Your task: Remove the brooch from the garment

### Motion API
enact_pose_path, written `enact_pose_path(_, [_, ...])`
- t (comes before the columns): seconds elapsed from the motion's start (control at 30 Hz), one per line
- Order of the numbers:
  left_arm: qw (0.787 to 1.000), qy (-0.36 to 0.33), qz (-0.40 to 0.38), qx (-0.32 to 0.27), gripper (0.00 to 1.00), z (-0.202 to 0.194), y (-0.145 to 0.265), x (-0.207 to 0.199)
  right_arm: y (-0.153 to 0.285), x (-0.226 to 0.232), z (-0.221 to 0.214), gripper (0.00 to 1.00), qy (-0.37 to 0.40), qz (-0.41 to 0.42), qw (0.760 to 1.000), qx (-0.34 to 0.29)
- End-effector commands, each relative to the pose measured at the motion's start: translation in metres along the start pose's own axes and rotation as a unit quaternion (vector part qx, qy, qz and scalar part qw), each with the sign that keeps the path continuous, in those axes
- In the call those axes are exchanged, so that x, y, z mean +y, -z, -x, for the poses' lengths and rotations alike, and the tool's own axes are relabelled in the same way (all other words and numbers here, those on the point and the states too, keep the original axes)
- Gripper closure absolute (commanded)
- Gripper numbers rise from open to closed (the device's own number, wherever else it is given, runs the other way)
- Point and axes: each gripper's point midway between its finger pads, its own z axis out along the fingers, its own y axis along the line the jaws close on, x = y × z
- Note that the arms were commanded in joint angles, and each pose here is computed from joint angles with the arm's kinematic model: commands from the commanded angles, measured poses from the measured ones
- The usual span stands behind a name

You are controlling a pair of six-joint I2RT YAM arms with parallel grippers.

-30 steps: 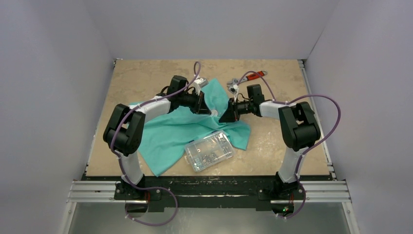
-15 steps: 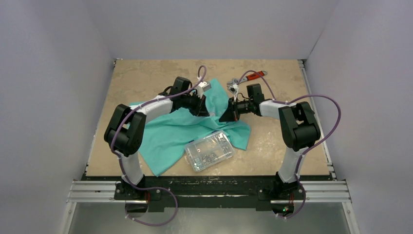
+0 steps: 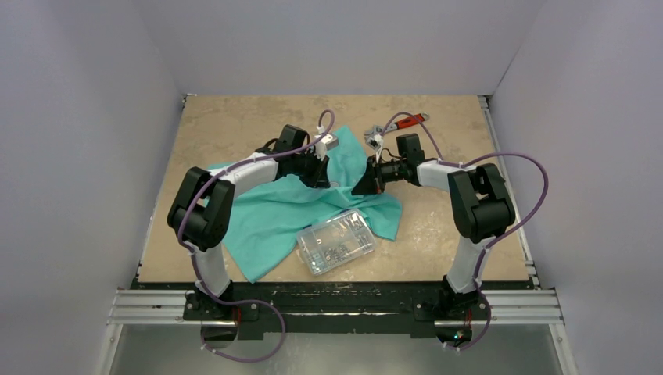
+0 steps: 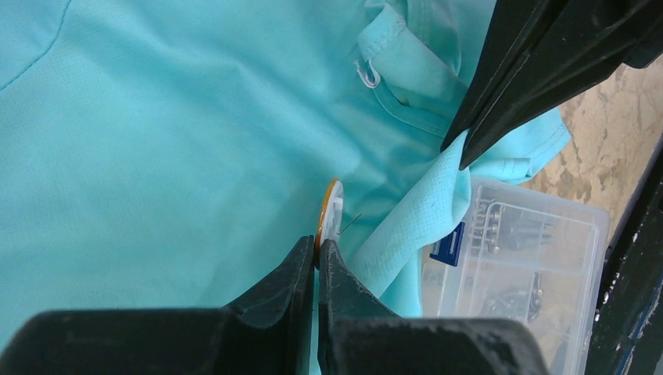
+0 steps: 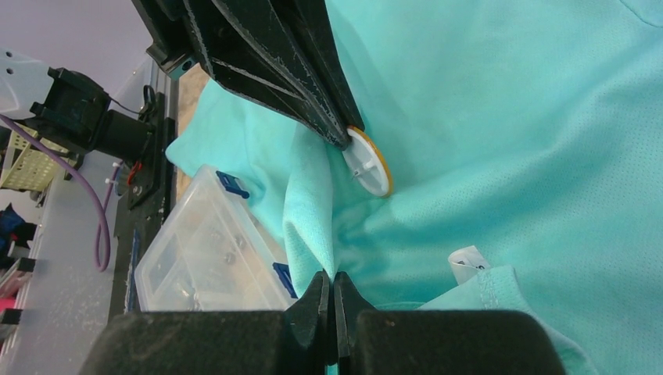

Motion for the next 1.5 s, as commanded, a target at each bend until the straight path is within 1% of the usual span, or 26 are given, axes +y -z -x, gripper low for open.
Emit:
enact_pose_path(0.0, [0.999, -0.007, 0.020, -0.032, 1.00, 0.025, 0.014, 0.007, 0.006, 0.012, 0.024, 0.95, 0.040, 0.006, 0.999, -0.011])
enact_pose_path(0.13, [0.997, 0.030, 0.023, -0.063, 1.00, 0.045, 0.027, 0.014, 0.008, 0.012, 0.024, 0.85, 0.047, 0.002, 0.999, -0.008])
enact_pose_path(0.27, [0.996, 0.036, 0.018, -0.080, 1.00, 0.058, 0.036, 0.016, 0.008, 0.011, 0.024, 0.76, 0.049, 0.001, 0.999, -0.007])
enact_pose_path(0.4, [0.995, 0.043, 0.016, -0.089, 1.00, 0.067, 0.043, 0.018, 0.009, 0.011, 0.028, 0.59, 0.054, -0.006, 0.998, -0.008])
enact_pose_path(0.5, [0.994, 0.048, 0.005, -0.103, 1.00, 0.075, 0.050, 0.014, 0.012, 0.014, 0.033, 0.50, 0.062, -0.011, 0.998, -0.011])
enact_pose_path(0.6, [0.991, 0.048, -0.034, -0.119, 1.00, 0.087, 0.059, -0.002, 0.016, 0.020, 0.041, 0.45, 0.079, -0.016, 0.997, -0.014])
enact_pose_path(0.7, [0.985, 0.034, -0.102, -0.138, 1.00, 0.099, 0.072, -0.030, 0.022, 0.029, 0.054, 0.34, 0.101, -0.023, 0.994, -0.024])
enact_pose_path(0.73, [0.982, 0.030, -0.119, -0.143, 1.00, 0.102, 0.076, -0.038, 0.024, 0.032, 0.058, 0.32, 0.108, -0.024, 0.993, -0.027])
enact_pose_path(0.77, [0.980, 0.027, -0.133, -0.148, 1.00, 0.105, 0.080, -0.044, 0.027, 0.036, 0.063, 0.28, 0.115, -0.025, 0.992, -0.032])
enact_pose_path(0.87, [0.972, 0.026, -0.170, -0.163, 1.00, 0.117, 0.094, -0.062, 0.033, 0.050, 0.080, 0.25, 0.136, -0.024, 0.989, -0.046])
enact_pose_path(0.93, [0.967, 0.025, -0.188, -0.171, 1.00, 0.124, 0.103, -0.072, 0.039, 0.063, 0.091, 0.18, 0.146, -0.020, 0.987, -0.056])
enact_pose_path(1.1, [0.954, 0.010, -0.225, -0.197, 1.00, 0.142, 0.127, -0.094, 0.054, 0.101, 0.117, 0.16, 0.166, -0.002, 0.982, -0.085])
enact_pose_path(1.23, [0.945, 0.005, -0.248, -0.212, 1.00, 0.150, 0.143, -0.108, 0.063, 0.126, 0.133, 0.19, 0.177, 0.010, 0.978, -0.106])
enact_pose_path(1.27, [0.943, 0.004, -0.254, -0.215, 1.00, 0.152, 0.146, -0.111, 0.064, 0.131, 0.135, 0.20, 0.161, 0.016, 0.981, -0.109])
enact_pose_path(1.37, [0.937, 0.001, -0.271, -0.221, 1.00, 0.154, 0.153, -0.120, 0.068, 0.146, 0.148, 0.24, 0.148, 0.036, 0.980, -0.131])
enact_pose_path(1.47, [0.935, -0.006, -0.272, -0.230, 1.00, 0.158, 0.158, -0.124, 0.070, 0.161, 0.156, 0.24, 0.126, 0.060, 0.979, -0.147])
